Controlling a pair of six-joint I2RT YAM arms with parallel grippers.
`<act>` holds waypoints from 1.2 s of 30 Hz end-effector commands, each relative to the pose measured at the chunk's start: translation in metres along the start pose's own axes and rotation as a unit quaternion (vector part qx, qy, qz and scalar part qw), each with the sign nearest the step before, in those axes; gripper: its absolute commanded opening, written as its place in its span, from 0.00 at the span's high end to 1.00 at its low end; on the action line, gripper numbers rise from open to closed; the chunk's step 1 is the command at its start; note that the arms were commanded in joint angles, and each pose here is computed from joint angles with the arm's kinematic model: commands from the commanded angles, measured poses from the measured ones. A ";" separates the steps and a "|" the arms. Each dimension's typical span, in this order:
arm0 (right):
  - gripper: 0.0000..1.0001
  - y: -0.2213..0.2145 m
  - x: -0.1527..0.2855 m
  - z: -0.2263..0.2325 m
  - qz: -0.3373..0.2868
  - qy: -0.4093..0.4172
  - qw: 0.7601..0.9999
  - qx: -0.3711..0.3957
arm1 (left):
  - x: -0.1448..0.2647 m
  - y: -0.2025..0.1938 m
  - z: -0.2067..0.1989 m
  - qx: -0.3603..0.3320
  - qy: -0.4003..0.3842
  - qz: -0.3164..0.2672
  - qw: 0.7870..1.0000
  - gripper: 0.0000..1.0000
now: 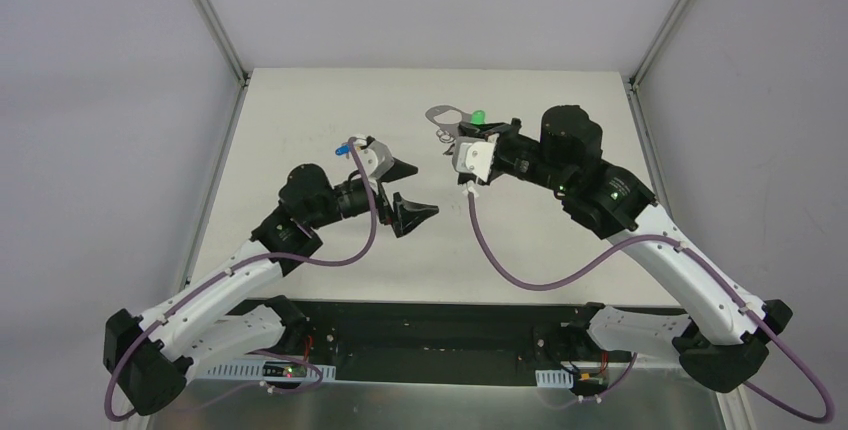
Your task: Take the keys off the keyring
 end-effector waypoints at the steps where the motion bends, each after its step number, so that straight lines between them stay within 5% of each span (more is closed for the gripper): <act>1: 1.00 0.035 0.017 -0.025 -0.098 -0.040 0.994 0.003 | -0.016 0.021 -0.012 -0.047 -0.100 -0.066 0.992 0.02; 20: 1.00 0.036 0.014 -0.014 -0.127 -0.027 0.991 -0.019 | -0.053 0.072 -0.016 -0.058 -0.176 -0.186 0.965 0.32; 24: 1.00 0.032 0.010 -0.013 -0.119 -0.027 0.992 -0.020 | -0.053 0.078 -0.018 -0.057 -0.181 -0.202 0.961 0.46; 33: 1.00 0.028 0.007 -0.009 -0.110 -0.026 0.993 -0.023 | -0.054 0.076 -0.015 -0.045 -0.169 -0.190 0.966 0.98; 36: 1.00 0.023 0.007 -0.009 -0.091 -0.037 0.994 -0.037 | -0.052 0.074 -0.014 -0.030 -0.158 -0.172 0.972 1.00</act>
Point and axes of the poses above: each gripper's point midway between its finger pads, its own x axis back along the fingers, its own z axis along the line the jaws close on, y = z × x, the point moved 8 cm from there along x, back along the fingers, and after that the axes turned 1 degree about -x, right-handed, at the moved point
